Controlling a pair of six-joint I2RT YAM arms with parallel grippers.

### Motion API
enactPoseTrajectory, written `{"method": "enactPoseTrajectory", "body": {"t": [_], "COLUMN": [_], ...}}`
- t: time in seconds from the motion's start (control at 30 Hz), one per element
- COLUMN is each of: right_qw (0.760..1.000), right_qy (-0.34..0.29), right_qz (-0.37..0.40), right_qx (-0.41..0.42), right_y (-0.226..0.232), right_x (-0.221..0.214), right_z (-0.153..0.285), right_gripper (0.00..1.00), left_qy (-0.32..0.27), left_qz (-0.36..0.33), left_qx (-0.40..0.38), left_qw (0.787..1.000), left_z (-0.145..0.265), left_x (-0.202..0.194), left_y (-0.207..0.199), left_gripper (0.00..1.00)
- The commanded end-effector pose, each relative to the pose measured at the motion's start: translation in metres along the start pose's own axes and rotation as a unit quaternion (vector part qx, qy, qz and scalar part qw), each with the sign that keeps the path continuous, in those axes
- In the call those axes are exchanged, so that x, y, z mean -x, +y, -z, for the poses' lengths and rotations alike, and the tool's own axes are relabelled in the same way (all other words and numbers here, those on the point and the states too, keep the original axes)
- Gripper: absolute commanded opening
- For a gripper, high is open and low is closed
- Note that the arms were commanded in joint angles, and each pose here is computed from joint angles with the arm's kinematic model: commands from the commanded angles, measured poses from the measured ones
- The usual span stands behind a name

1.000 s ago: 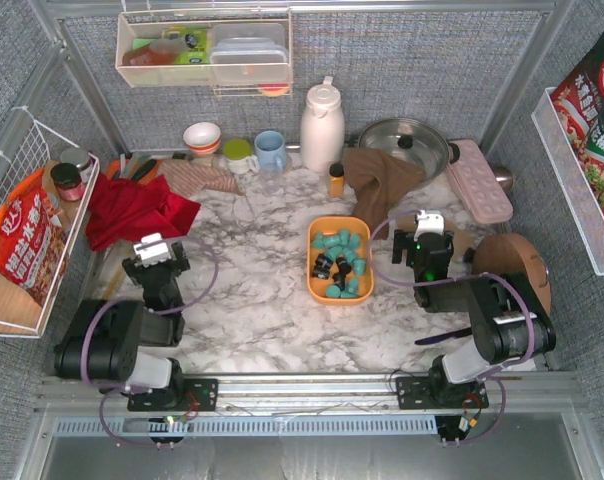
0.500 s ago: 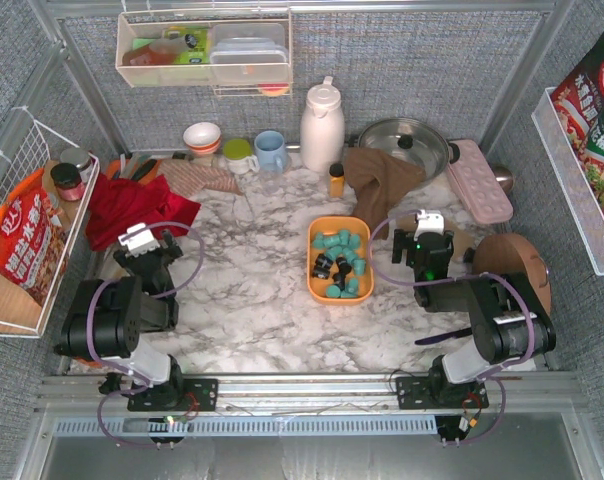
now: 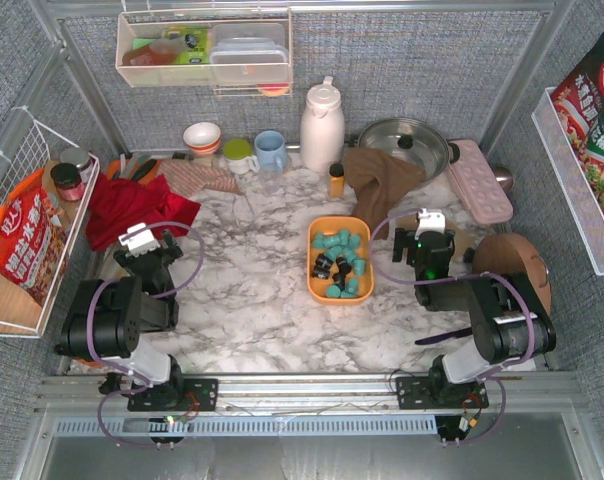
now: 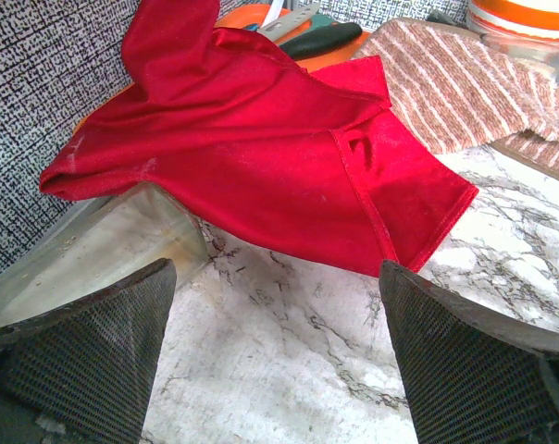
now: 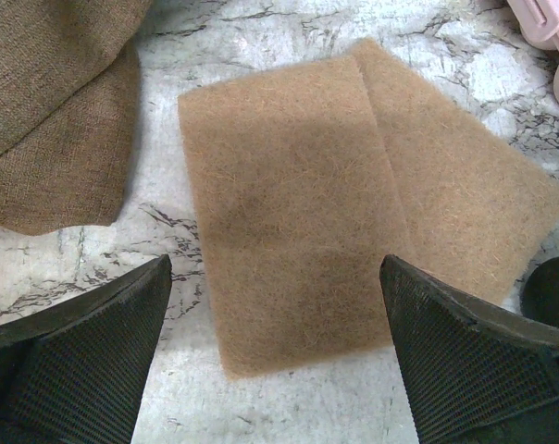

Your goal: Mix the coffee capsules in the storage basket

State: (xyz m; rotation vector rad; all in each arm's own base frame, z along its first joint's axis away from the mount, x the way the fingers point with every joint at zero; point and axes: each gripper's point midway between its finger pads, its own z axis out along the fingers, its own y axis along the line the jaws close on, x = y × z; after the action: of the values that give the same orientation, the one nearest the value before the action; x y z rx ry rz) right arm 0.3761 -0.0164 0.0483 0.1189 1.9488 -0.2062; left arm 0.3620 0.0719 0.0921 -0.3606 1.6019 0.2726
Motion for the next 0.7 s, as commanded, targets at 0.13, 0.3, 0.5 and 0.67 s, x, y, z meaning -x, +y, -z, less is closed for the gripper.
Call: {"method": "enactPoseTrajectory", "body": {"t": [0.13, 0.3, 0.5, 0.67], "right_qw": [1.000, 1.000, 1.000, 1.000], "right_qy": [-0.004, -0.002, -0.002, -0.002], "right_qz": [-0.007, -0.009, -0.009, -0.009], "right_qx": [0.005, 0.008, 0.010, 0.009], "right_y": [0.0015, 0.0017, 0.0023, 0.0021], "right_x": [0.0045, 0.0046, 0.0047, 0.0045], "right_z": [-0.0017, -0.0021, -0.0022, -0.0024], "right_gripper": [0.99, 0.99, 0.99, 0.99], "left_qy": [-0.007, -0.008, -0.008, -0.007], "left_qz": [0.007, 0.007, 0.008, 0.007], "left_qx": [0.000, 0.000, 0.000, 0.000], "left_qw": [1.000, 1.000, 1.000, 1.000], "left_z": [-0.0017, -0.0017, -0.0020, -0.0017], "left_x": [0.0040, 0.0043, 0.0046, 0.0041], "left_y": [-0.0008, -0.0013, -0.0013, -0.0012], "left_gripper": [0.99, 0.99, 0.99, 0.99]}}
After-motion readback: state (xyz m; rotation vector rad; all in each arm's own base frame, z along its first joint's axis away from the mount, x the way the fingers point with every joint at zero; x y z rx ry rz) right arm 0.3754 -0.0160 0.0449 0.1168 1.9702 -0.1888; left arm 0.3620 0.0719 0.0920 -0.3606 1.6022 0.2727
